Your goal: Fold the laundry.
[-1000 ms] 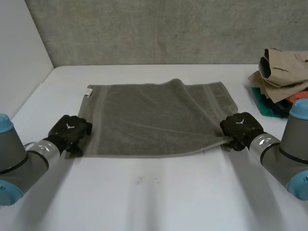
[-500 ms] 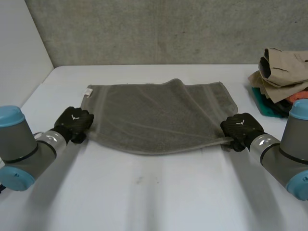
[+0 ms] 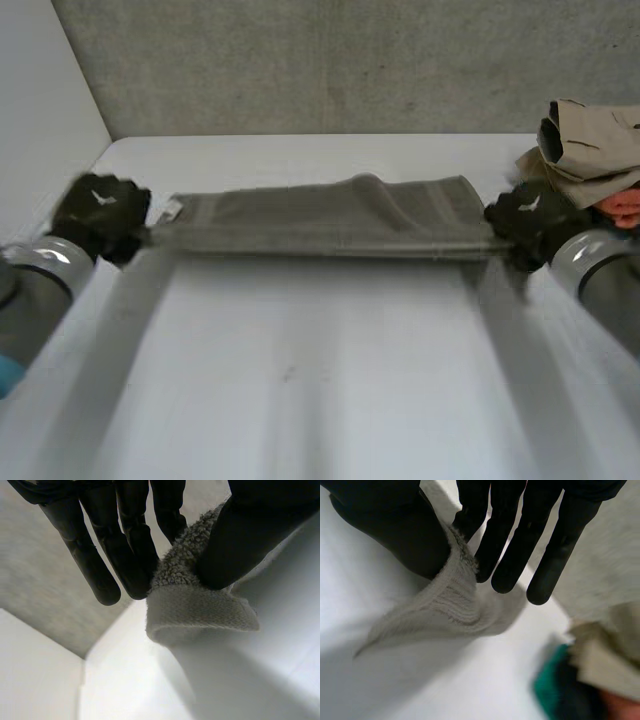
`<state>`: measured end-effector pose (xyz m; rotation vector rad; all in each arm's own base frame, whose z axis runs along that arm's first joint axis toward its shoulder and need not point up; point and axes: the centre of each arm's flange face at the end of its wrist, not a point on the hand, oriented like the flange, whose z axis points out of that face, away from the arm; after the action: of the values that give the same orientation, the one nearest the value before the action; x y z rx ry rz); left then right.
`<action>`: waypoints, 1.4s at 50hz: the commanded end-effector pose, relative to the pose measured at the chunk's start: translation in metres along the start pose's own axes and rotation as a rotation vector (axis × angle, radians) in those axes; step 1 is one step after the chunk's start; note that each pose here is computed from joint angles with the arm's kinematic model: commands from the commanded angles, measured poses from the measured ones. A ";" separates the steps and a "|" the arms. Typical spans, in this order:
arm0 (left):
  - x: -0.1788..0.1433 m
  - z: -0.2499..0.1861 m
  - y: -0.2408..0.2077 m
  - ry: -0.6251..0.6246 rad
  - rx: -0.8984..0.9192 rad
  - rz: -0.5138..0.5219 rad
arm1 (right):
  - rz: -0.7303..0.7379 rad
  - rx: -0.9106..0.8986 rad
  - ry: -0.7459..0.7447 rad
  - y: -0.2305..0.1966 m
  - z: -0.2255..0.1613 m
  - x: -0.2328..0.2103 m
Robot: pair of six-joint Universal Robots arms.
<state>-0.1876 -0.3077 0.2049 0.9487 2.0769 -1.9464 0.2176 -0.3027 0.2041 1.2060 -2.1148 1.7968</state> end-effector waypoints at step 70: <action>0.033 0.038 -0.004 -0.086 0.095 -0.126 | 0.364 0.039 -0.064 0.041 0.070 -0.022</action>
<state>-0.2286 -0.3362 0.2020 0.7297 2.0322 -2.1511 0.2498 -0.3416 0.1702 1.1137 -2.2106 1.9918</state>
